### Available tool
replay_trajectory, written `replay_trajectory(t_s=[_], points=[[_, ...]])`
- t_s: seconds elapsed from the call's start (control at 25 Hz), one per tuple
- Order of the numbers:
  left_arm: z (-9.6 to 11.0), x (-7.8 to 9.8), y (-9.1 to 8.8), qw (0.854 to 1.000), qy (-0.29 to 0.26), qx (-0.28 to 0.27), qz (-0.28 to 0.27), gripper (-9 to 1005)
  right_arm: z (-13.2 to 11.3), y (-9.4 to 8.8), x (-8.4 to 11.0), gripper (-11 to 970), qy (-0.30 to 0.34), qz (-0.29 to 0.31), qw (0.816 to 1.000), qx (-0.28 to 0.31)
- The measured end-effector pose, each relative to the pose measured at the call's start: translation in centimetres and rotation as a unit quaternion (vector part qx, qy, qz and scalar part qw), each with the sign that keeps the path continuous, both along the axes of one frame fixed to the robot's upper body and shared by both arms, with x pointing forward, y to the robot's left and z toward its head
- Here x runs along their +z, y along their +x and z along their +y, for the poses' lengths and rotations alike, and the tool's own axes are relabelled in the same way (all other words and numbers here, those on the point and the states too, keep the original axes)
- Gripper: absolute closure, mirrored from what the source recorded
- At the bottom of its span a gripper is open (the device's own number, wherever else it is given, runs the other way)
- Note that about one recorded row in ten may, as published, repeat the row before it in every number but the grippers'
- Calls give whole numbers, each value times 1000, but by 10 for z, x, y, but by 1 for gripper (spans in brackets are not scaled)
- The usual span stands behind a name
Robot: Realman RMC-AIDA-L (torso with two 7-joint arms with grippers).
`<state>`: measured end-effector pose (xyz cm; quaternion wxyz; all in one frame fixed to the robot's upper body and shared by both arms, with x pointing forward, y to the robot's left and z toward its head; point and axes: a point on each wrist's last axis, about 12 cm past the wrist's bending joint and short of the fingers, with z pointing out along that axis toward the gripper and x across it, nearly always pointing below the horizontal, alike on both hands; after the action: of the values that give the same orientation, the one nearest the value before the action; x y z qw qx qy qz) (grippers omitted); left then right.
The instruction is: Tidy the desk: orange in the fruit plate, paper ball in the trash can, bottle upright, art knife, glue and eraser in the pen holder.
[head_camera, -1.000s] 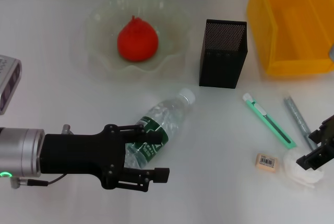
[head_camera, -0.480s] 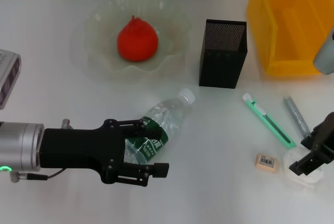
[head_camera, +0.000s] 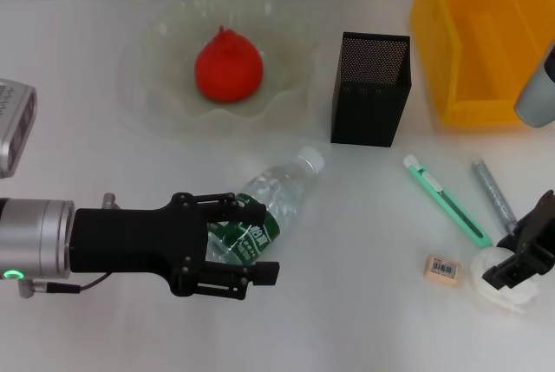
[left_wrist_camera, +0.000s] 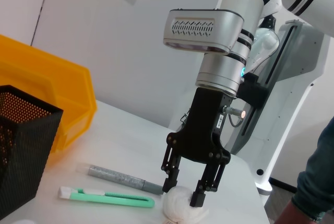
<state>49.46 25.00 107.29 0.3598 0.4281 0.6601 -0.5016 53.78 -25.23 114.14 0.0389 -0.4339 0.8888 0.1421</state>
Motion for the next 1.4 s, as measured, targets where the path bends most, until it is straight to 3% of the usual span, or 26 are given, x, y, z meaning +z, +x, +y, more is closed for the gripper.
replay_trajectory(t_s=[0.12, 0.32, 0.6, 0.72, 0.76, 0.8, 0.92, 0.96, 1.0, 1.04, 1.12, 1.24, 1.4], points=[[0, 0, 1, 1000, 3, 2, -1, 153, -1, -1, 0, 426, 0, 1, 1000, -2], [-1, -1, 2, 1000, 4, 3, -4, 153, -7, -2, 8, 472, 2, -9, 1000, -5], [-3, -4, 7, 1000, 16, 19, -18, 153, -37, -8, 45, 525, 50, -45, 997, -26], [-5, -4, 7, 999, 9, 24, -25, 154, -61, -7, 74, 534, 65, -103, 991, -57], [-5, -4, 7, 999, 9, 24, -25, 154, -61, -7, 74, 535, 65, -103, 991, -57], [-6, -5, 7, 999, 8, 24, -23, 154, -74, -5, 90, 536, 74, -150, 982, -85], [-6, -5, 7, 999, 7, 24, -22, 154, -79, -4, 96, 537, 84, -174, 976, -98], [-5, -5, 7, 999, 7, 24, -21, 154, -89, 0, 110, 538, 114, -235, 956, -132], [-5, -5, 7, 999, 7, 24, -21, 154, -89, 0, 110, 538, 114, -235, 956, -132], [-5, -4, 8, 999, 7, 25, -23, 154, -94, 8, 116, 538, 133, -282, 936, -162], [-4, -3, 9, 999, 8, 25, -25, 154, -96, 13, 115, 539, 139, -300, 927, -178], [-6, 1, 14, 999, 7, 23, -30, 154, -89, 41, 98, 531, 147, -344, 900, -223], [-5, 3, 16, 999, 4, 29, -30, 154, -76, 60, 82, 521, 152, -339, 898, -235]])
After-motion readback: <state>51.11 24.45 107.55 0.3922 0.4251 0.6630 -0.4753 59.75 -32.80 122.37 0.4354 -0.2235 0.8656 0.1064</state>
